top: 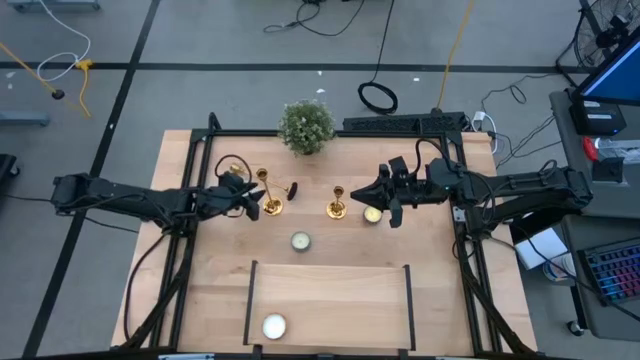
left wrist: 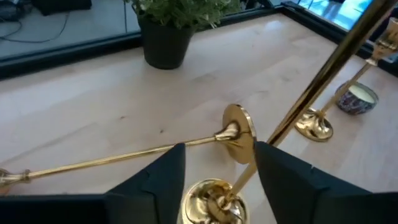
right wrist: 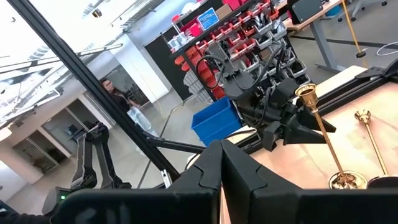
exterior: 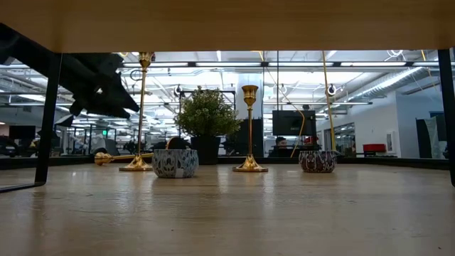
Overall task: Pick & Place candle stick holders
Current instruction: Put the bottom left gold candle stand on the shelf
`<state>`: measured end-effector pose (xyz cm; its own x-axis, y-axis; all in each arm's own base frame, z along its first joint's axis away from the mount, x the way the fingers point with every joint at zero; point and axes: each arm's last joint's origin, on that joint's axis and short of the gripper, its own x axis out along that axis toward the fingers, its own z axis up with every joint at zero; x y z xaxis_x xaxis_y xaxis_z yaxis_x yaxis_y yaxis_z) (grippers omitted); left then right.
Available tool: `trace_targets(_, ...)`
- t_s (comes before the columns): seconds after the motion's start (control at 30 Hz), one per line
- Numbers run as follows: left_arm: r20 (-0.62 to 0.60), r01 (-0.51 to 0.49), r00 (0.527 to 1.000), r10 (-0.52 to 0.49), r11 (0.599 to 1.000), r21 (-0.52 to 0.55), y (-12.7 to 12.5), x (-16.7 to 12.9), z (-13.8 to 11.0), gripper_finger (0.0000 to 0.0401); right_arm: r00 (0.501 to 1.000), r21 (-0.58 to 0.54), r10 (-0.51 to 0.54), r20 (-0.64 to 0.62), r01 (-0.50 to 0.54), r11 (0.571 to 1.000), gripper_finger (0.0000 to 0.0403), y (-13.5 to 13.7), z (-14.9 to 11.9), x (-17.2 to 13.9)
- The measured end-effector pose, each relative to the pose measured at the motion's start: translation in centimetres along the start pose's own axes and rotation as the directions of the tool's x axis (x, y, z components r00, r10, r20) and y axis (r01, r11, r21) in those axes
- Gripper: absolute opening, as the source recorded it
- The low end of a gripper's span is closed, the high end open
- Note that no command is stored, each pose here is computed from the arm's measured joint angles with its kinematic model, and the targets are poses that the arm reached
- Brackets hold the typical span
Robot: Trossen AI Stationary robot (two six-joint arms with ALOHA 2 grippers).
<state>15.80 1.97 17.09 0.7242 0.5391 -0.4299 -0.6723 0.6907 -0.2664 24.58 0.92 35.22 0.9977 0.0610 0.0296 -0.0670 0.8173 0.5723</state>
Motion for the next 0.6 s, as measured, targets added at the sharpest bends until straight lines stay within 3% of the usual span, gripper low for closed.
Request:
trace_targets(0.2, -0.121, 0.178, 0.975, -0.184, 0.982, -0.057, -0.56, -0.1, -0.36, 0.0218, 1.0, 0.015, 0.004, -0.002, -0.003, 1.0, 0.0, 0.03, 0.0, -0.02)
trace_targets(0.33, -0.182, 0.279, 0.945, -0.273, 0.96, 0.005, -0.93, -0.28, -0.63, 0.0218, 1.0, 0.017, 0.008, -0.004, -0.008, 1.0, 0.0, 0.11, -0.06, -0.02)
trace_targets(0.43, -0.167, 0.26, 0.953, -0.253, 0.965, 0.019, -0.92, -0.29, -0.62, 0.0218, 1.0, 0.01, 0.009, -0.005, -0.009, 1.0, 0.0, 0.16, -0.09, -0.02)
trace_targets(0.6, -0.091, 0.143, 0.986, -0.138, 0.989, 0.042, -0.55, -0.16, -0.38, 0.0218, 1.0, 0.009, 0.009, -0.006, -0.009, 1.0, 0.0, 0.16, -0.1, -0.01)
